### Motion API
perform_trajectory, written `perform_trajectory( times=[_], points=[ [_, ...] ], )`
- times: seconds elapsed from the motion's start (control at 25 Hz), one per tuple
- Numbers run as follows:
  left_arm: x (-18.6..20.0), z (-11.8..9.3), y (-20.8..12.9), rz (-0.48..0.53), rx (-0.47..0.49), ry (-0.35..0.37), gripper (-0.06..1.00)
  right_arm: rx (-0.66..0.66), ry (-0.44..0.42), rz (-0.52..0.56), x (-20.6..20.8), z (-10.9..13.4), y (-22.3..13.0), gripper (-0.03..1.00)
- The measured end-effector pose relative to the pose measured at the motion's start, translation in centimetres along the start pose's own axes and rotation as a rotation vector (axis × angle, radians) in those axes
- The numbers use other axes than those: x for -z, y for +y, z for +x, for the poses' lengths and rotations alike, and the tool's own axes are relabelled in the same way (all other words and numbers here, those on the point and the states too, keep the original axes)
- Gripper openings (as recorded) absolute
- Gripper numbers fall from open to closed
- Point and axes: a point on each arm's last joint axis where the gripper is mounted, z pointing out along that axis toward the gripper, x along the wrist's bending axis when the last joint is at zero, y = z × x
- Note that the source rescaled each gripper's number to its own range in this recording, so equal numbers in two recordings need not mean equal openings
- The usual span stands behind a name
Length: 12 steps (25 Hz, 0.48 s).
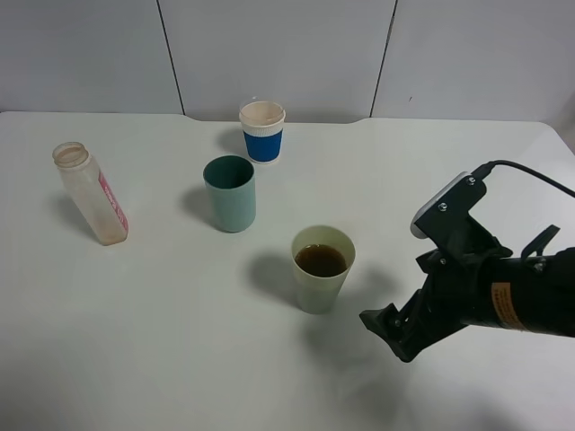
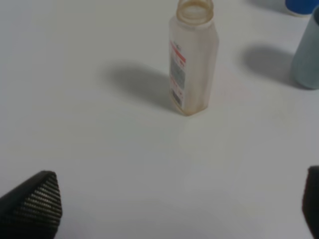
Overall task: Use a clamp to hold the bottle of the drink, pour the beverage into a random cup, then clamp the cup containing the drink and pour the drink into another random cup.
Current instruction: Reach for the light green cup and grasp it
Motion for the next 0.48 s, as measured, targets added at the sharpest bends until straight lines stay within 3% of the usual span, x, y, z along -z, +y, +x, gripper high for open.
perform_trajectory(
  times=[0.24,0.48],
  points=[
    [0.0,0.0,0.0,0.000,0.000,0.000,0.93,0.003,-0.038,0.047,-0.8,-0.3,-0.4,1.00],
    [0.0,0.0,0.0,0.000,0.000,0.000,0.93,0.023,-0.013,0.106,-1.6,-0.1,-1.0,1.00]
  ],
)
